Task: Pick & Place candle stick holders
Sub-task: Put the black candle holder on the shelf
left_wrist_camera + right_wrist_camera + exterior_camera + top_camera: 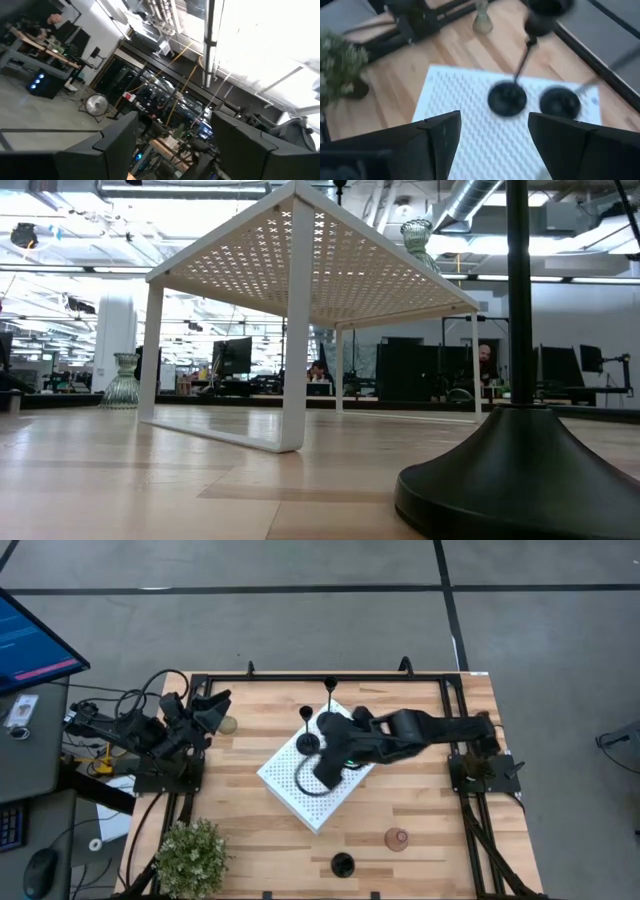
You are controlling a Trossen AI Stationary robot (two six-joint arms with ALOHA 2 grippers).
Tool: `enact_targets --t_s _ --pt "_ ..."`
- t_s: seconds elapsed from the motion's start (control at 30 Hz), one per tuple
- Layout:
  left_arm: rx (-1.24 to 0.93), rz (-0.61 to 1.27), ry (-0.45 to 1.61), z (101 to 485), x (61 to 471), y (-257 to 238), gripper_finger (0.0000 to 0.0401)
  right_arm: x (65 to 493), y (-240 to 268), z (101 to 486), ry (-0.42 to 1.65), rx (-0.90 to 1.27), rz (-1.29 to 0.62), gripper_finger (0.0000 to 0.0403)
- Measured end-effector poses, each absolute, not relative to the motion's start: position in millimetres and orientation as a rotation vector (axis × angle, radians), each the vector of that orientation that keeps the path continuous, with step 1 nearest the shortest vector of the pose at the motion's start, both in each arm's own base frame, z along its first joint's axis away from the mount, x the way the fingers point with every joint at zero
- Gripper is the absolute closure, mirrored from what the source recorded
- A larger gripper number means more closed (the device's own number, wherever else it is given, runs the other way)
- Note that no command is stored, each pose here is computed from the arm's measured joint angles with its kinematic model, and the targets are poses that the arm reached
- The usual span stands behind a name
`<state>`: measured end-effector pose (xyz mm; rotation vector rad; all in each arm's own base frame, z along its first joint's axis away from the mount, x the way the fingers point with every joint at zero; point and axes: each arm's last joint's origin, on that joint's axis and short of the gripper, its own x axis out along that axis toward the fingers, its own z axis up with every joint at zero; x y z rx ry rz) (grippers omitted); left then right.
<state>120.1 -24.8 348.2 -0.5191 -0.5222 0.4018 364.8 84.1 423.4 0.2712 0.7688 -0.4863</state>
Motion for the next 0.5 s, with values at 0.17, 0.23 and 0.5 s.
enact_targets --t_s 0.17,0.23,0.5 --pt "-0.515 0.392 -0.521 348.1 120.3 -25.1 0.0148 333.0 120.2 438.2 0.799 0.298 -0.351 0.0180" --pt "-0.511 0.380 -0.520 348.2 120.5 -25.5 0.0148 315.2 139.0 442.4 0.835 0.306 -0.286 0.0180" --pt "-0.503 0.345 -0.521 348.5 120.8 -26.3 0.0148 262.3 222.0 423.2 1.000 0.326 -0.186 0.0180"
